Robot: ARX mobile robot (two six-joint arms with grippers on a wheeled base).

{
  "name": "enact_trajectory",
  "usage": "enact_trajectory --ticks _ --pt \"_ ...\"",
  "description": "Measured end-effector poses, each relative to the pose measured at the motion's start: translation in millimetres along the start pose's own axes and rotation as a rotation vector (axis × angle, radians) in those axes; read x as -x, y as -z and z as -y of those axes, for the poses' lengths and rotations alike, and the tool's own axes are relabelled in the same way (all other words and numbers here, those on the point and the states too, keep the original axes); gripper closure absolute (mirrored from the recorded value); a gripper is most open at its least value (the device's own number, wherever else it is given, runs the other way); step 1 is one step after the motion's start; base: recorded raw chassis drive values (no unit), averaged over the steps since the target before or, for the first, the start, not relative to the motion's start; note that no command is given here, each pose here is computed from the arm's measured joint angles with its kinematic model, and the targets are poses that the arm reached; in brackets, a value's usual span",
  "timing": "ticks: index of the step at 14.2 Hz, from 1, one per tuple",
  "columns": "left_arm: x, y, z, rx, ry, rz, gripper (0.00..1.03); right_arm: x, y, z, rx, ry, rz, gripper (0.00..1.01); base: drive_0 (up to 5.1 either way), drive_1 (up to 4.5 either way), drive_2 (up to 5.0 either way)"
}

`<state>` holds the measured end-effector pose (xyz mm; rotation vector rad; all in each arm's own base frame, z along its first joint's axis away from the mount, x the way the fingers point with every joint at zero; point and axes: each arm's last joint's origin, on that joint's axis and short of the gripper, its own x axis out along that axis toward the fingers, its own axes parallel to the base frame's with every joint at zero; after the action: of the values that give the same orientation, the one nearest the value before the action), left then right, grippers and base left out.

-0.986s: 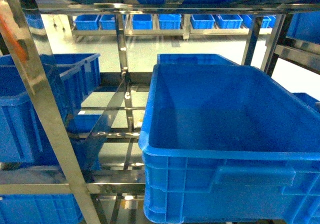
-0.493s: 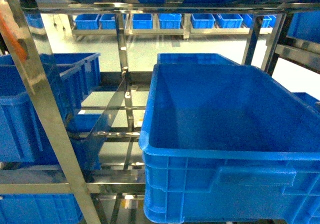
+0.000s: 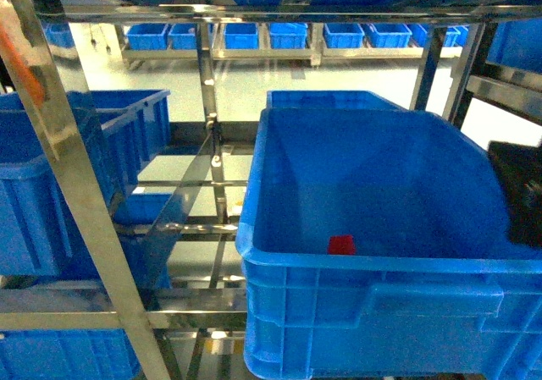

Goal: Pick red block from blue box to shelf

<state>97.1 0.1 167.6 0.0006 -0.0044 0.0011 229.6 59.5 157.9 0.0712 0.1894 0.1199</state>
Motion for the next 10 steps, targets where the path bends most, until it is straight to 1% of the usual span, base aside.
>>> enact_trajectory --ticks 1,2,3,4,6,8,9,10 --pt "0 0.0 0.0 0.000 0.000 0.000 0.05 30 12.9 2.3 0.033 0.006 -0.028 0.04 0.0 0.00 0.0" --pt "0 0.0 0.0 0.000 0.000 0.000 0.05 52 16.0 6.9 0.050 0.065 0.095 0.16 0.0 0.00 0.0" --pt "0 -0.1 0.0 0.000 0.000 0.002 0.05 59 5.6 14.8 0.048 0.113 0.178 0.29 0.0 0.00 0.0" --pt "0 -0.1 0.0 0.000 0.000 0.001 0.05 65 2.6 20.2 0.051 0.126 0.193 0.41 0.0 0.00 0.0" --pt "0 -0.1 0.0 0.000 0.000 0.001 0.05 76 10.6 27.6 0.067 0.121 0.156 0.65 0.0 0.00 0.0" --pt "0 -0.1 0.0 0.000 0.000 0.001 0.05 86 7.2 32.9 0.065 0.122 0.182 0.91 0.0 0.00 0.0" --pt "0 -0.1 0.0 0.000 0.000 0.001 0.05 90 8.5 35.2 0.068 0.125 0.177 0.99 0.0 0.00 0.0" --pt "0 -0.1 0.0 0.000 0.000 0.001 0.05 94 8.4 36.8 0.068 0.124 0.176 0.99 0.0 0.00 0.0"
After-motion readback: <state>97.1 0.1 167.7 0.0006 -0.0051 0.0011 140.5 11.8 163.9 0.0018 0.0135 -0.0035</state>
